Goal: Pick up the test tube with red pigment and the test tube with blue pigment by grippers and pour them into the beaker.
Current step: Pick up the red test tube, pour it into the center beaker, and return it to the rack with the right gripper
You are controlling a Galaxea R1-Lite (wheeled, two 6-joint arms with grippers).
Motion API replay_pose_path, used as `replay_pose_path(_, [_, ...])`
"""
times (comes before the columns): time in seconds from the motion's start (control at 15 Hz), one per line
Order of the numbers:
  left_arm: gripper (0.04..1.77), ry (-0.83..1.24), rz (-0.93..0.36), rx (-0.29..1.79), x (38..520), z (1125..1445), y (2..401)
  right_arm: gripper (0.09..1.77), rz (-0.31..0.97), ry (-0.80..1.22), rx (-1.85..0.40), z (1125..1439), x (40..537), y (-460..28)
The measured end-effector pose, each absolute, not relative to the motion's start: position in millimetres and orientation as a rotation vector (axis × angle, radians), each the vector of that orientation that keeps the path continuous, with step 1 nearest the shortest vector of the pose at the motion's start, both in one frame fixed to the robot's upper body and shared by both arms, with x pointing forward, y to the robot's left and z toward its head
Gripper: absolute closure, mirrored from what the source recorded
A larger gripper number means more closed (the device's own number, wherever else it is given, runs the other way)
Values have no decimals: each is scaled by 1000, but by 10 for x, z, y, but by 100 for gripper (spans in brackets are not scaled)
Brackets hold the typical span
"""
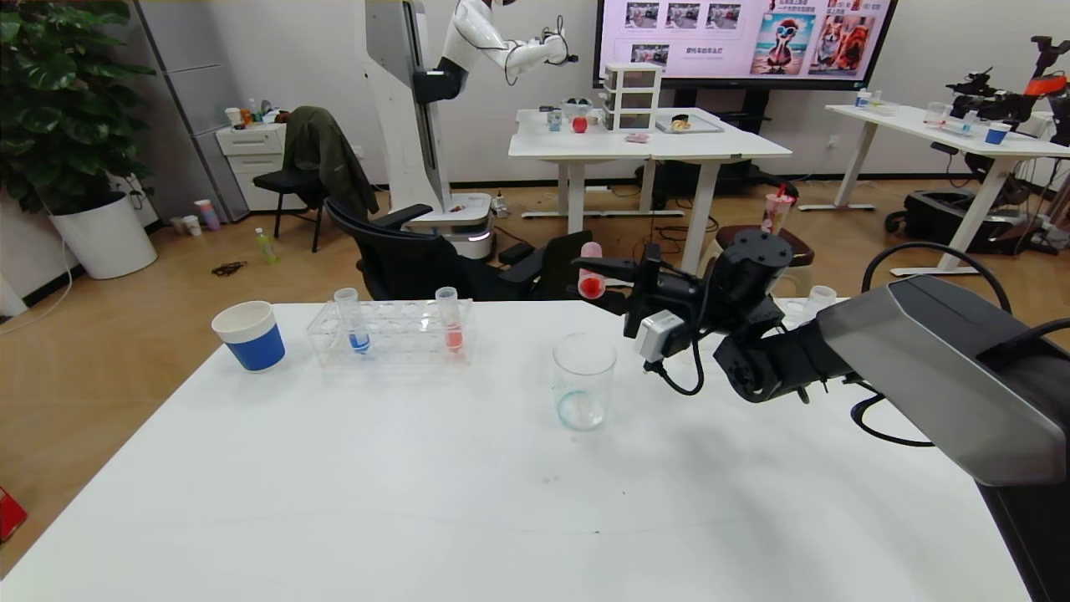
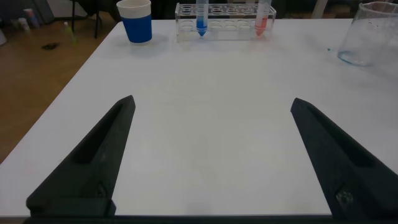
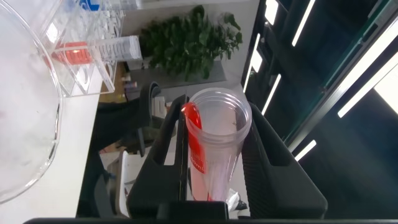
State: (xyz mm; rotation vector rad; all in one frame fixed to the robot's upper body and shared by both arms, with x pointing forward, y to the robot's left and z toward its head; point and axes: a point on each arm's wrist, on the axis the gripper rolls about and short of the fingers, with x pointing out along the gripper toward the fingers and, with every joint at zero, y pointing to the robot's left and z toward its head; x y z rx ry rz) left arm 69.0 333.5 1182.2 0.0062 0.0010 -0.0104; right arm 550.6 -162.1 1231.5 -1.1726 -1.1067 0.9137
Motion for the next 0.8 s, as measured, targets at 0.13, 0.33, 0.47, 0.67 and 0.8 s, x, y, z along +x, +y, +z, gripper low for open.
replay_pose_path(0.13, [7,1,-11,6,690,11822,3335,134,903,-1123,-1185,12330,5519,-1619])
replay_pose_path(0.33, [7,1,-11,6,690,11822,3335,134,902,-1163,-1212,12318,5517,-1585])
replay_pose_path(0.47, [7,1,-11,6,690,11823,3335,134,911,-1178,-1223,12269,5529,-1591])
replay_pose_path(0.67, [7,1,-10,6,690,11822,3335,134,901,-1196,-1241,12267,5551,-1611])
replay_pose_path(0.8, [7,1,-11,6,690,11823,3335,134,886,-1255,-1270,12333,5547,-1579])
